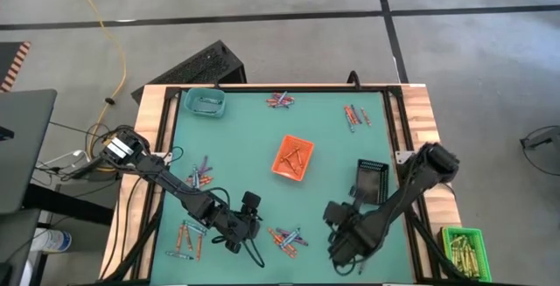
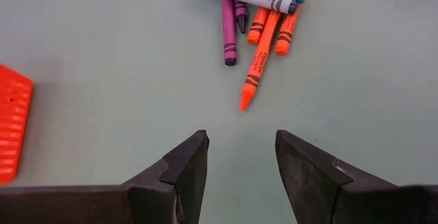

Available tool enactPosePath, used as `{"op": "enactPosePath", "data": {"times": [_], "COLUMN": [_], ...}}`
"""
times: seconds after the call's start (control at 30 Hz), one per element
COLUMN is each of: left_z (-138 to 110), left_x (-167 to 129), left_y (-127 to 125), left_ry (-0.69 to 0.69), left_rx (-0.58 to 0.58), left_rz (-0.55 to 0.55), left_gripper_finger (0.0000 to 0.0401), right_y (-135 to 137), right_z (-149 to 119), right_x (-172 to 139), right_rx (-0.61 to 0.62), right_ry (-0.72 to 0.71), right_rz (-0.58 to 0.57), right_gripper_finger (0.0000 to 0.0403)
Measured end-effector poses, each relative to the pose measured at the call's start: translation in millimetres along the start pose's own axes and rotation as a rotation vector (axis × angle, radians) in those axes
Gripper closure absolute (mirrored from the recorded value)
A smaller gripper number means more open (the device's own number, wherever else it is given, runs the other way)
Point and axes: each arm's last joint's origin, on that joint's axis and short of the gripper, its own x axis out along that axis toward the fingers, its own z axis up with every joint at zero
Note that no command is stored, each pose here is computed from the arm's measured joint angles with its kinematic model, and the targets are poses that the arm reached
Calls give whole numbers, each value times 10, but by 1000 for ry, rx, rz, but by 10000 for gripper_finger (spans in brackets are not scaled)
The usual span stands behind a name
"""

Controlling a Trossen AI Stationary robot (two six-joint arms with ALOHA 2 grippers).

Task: Sort crayons
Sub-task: Put the violet crayon into black bin

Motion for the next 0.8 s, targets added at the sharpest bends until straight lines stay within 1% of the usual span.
{"op": "enactPosePath", "data": {"times": [0.07, 0.2, 0.37, 0.5, 0.67, 0.8], "left_z": [0, 0, 1, 0, -3, -3], "left_x": [0, 0, 0, 0, 1, 1], "left_y": [1, 1, 1, 0, 0, 0], "left_ry": [0, 0, -1, 0, 2, 2], "left_rx": [0, 0, -5, -5, -4, -4], "left_rz": [2, 2, 2, 2, -2, -3], "left_gripper_finger": [239, 239, 239, 239, 239, 239], "right_y": [-103, -281, -446, -574, -731, -870], "right_z": [27, 49, 73, 7, -145, -274], "right_x": [-46, -74, -21, 135, 347, 449], "right_rx": [21, 49, 97, 142, 215, 310], "right_ry": [-6, 29, 41, 91, 171, 188], "right_rz": [-22, -100, -110, -161, -226, -244], "right_gripper_finger": [403, 403, 403, 403, 403, 403]}}
